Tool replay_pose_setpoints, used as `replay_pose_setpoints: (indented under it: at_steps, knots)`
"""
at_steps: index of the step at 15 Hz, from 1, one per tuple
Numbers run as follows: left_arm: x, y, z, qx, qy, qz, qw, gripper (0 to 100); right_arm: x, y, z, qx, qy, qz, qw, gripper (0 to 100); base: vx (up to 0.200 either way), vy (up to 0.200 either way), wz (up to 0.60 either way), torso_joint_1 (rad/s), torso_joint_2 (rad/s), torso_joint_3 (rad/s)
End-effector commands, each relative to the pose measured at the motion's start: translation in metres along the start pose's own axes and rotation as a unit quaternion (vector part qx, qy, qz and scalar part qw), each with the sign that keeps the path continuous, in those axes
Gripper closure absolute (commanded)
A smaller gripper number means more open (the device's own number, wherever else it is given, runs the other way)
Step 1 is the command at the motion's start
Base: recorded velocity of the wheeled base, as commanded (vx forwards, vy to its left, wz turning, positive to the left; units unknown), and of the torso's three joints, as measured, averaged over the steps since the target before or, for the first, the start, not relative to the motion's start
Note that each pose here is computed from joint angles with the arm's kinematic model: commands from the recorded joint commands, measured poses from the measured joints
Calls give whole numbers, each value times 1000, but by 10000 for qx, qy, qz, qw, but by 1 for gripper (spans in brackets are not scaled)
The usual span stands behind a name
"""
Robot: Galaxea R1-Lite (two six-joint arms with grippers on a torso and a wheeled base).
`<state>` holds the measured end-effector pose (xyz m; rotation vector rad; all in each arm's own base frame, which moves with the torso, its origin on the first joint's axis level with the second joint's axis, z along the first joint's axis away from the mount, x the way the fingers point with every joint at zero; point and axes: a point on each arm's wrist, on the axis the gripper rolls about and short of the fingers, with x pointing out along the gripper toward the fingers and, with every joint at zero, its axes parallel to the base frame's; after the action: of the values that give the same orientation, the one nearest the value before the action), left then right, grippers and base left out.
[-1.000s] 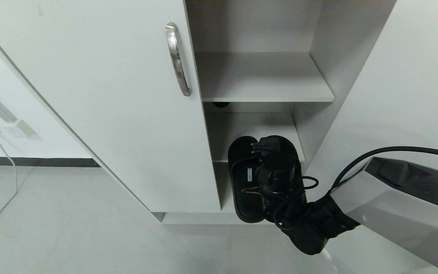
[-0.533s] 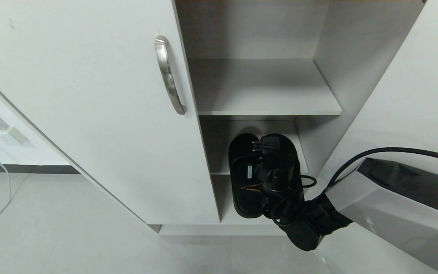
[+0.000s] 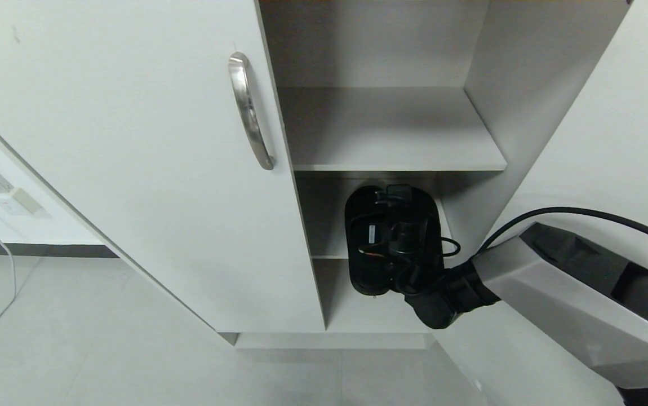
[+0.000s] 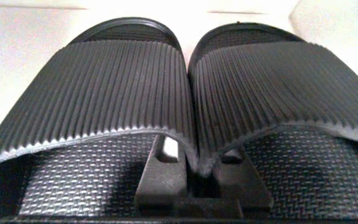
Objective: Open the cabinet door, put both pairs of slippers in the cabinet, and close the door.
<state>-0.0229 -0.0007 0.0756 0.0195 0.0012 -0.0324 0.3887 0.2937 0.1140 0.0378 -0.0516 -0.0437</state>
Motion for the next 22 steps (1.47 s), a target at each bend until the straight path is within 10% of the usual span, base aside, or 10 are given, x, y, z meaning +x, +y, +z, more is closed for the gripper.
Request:
replay_pose_setpoints:
  at_steps: [1, 16, 17, 22]
  knots:
    - [0, 0, 0, 2, 8, 0, 10000, 100, 20, 1, -2, 54, -68, -89, 9999, 100, 0, 0, 0, 0, 0, 0]
    - [0, 0, 0, -6, 8, 0, 10000, 100, 52, 7, 7, 90, -111, -242, 9996, 100, 0, 0, 0, 0, 0, 0]
    - [0, 0, 0, -14, 8, 0, 10000, 100, 52, 7, 7, 95, -117, -242, 9996, 0, 0, 0, 0, 0, 0, 0]
    - [0, 0, 0, -14, 8, 8, 10000, 100, 49, 6, 2, 1, -22, -249, 9997, 0, 0, 0, 0, 0, 0, 0]
